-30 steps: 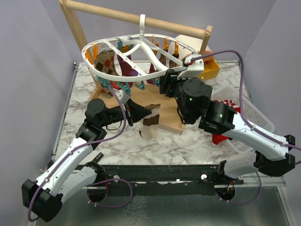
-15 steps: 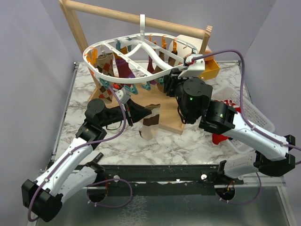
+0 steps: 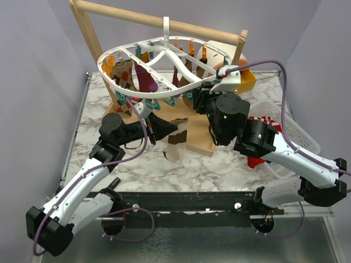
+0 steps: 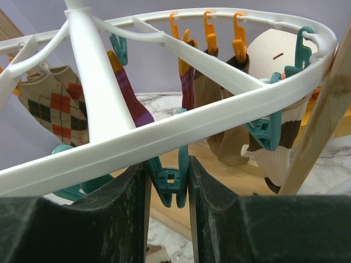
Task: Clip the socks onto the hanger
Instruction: Open the clamp at the hanger.
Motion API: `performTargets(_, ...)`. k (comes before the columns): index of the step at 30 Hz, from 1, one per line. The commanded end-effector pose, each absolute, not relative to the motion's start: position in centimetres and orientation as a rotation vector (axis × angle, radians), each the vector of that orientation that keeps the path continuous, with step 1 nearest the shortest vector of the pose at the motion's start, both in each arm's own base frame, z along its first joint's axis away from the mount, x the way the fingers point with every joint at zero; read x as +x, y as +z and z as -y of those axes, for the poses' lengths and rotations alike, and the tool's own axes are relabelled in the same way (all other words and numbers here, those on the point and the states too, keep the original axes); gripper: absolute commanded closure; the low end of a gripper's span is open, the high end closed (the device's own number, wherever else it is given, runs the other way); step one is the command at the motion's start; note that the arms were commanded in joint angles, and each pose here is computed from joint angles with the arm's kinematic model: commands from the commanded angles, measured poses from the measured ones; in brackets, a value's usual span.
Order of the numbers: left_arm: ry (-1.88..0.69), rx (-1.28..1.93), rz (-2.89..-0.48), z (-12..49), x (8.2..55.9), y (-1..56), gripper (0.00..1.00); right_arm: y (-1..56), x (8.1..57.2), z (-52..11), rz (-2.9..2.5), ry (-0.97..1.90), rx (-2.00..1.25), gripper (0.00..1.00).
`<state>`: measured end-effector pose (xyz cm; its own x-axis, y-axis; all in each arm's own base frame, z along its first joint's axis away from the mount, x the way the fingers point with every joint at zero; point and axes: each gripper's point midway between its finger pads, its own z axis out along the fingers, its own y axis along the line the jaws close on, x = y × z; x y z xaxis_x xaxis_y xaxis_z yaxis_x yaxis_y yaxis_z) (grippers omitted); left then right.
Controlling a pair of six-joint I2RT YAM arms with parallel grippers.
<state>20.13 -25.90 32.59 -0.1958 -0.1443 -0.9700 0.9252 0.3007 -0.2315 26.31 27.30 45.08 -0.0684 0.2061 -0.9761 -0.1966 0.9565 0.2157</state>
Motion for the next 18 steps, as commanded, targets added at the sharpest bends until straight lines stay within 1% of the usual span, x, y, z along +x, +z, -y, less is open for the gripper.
performTargets(1, -1.197, 0.789, -1.292, 26.4, 19.9, 36.6, 1.00, 45.2, 25.7, -26.8, -1.593, 0.377, 0.009, 1.00)
performTargets(9, -1.241, 0.857, -1.165, 27.4, 19.6, 39.5, 1.00, 45.4, 24.0, -27.5, -1.536, 0.551, -0.061, 1.00)
performTargets(18, -1.284, 0.940, -1.079, 28.5, 19.5, 40.2, 1.00, 45.1, 22.8, -27.7, -1.504, 0.627, -0.135, 1.00)
